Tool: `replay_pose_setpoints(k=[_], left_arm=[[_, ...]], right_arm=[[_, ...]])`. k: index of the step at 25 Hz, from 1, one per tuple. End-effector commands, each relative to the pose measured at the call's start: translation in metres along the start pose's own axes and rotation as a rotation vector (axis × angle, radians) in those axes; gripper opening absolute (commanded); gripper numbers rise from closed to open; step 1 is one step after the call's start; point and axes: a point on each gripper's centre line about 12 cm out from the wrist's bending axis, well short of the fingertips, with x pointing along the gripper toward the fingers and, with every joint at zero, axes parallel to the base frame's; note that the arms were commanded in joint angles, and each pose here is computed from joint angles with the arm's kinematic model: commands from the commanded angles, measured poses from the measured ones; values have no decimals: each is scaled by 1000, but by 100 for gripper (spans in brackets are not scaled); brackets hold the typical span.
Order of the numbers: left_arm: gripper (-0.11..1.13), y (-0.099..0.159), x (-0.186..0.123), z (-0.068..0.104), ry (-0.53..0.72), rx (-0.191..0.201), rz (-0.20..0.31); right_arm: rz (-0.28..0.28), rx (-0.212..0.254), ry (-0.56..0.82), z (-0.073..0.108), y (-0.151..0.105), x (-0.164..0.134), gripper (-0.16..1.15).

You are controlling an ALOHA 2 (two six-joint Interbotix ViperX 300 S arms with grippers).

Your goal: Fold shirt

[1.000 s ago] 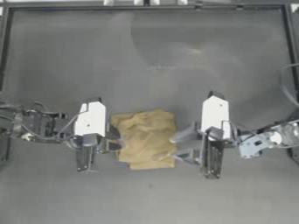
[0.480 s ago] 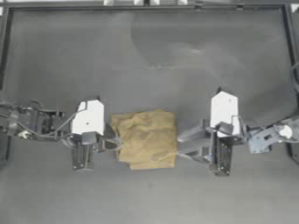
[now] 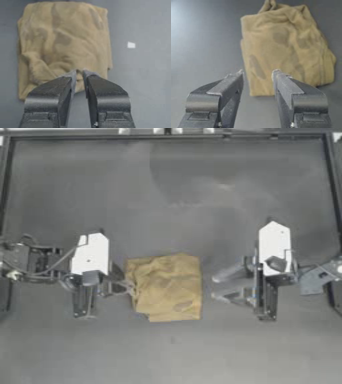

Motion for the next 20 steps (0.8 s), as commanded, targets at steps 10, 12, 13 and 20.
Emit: replay_pose_setpoints(k=[10,12,13,20], left_arm=[[61,5,-32,13,-55,2,10],[61,8,-36,7,-60,-12,19],[61,9,-39,5,-68,-18,20],[61,9,-72,-7,-179,-50,14]], right_arm=[[23,-5,-50,8,-7,-22,77],[20,-9,-64,8,-9,-27,77],[20,-13,-73,9,-10,-30,77],[34,-17,-83,7,-11,-38,77]])
